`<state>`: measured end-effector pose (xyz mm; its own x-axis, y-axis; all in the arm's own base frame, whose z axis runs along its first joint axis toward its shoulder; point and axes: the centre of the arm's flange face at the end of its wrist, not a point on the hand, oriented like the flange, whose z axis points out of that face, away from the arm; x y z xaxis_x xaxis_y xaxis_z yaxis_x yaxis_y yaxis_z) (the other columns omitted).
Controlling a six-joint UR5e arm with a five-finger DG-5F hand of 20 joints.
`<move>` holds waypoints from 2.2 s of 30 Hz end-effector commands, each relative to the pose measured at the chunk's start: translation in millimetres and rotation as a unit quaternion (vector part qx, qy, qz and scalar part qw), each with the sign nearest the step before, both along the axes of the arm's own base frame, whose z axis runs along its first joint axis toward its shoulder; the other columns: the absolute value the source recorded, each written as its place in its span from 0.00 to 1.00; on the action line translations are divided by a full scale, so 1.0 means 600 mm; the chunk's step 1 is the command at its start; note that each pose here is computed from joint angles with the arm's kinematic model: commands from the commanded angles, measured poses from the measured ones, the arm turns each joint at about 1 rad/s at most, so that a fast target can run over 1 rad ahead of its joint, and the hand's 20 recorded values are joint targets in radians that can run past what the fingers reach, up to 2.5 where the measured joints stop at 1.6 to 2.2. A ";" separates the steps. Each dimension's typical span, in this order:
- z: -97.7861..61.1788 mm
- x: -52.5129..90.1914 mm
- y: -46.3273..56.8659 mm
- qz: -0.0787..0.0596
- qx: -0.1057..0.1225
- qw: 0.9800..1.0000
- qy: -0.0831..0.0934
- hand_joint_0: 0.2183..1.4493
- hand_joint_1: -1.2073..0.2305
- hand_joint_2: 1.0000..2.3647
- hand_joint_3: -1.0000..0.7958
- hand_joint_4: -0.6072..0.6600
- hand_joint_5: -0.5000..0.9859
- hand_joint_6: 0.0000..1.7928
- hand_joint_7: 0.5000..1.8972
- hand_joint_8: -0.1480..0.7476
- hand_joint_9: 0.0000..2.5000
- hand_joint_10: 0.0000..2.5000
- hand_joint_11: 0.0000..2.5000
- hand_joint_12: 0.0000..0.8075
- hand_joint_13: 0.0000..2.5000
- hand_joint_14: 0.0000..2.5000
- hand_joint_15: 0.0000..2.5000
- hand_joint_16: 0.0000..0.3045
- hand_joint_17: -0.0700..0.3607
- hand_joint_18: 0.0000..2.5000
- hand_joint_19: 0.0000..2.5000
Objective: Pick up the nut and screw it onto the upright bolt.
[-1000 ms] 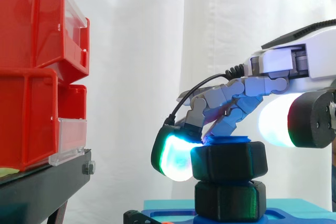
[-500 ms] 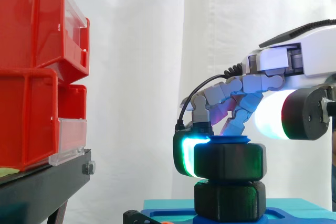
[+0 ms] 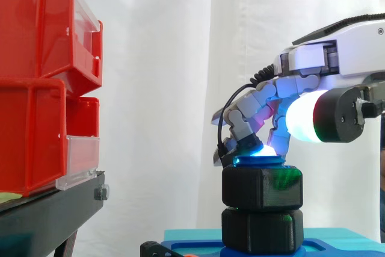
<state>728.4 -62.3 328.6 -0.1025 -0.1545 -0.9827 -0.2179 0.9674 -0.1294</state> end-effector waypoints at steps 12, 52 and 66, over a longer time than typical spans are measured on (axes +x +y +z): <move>0.047 0.007 -0.021 0.006 -0.015 1.000 -0.016 0.23 0.79 0.00 0.28 0.64 0.25 0.28 0.18 0.44 0.38 0.00 0.00 0.36 0.19 0.00 0.00 0.11 0.33 0.05 0.00; -0.040 0.015 0.061 0.012 0.022 1.000 -0.007 0.23 0.85 0.00 0.28 0.63 0.31 0.28 0.55 0.45 0.26 0.00 0.00 0.42 0.12 0.00 0.00 0.12 0.36 0.00 0.00; -0.032 0.015 0.047 0.009 0.021 1.000 -0.004 0.24 0.83 0.00 0.28 0.63 0.32 0.28 0.65 0.46 0.28 0.00 0.00 0.40 0.15 0.00 0.00 0.12 0.35 0.00 0.00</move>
<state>736.2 -30.9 305.2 -0.0972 -0.1140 -0.9887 -0.2378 0.9673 -0.0882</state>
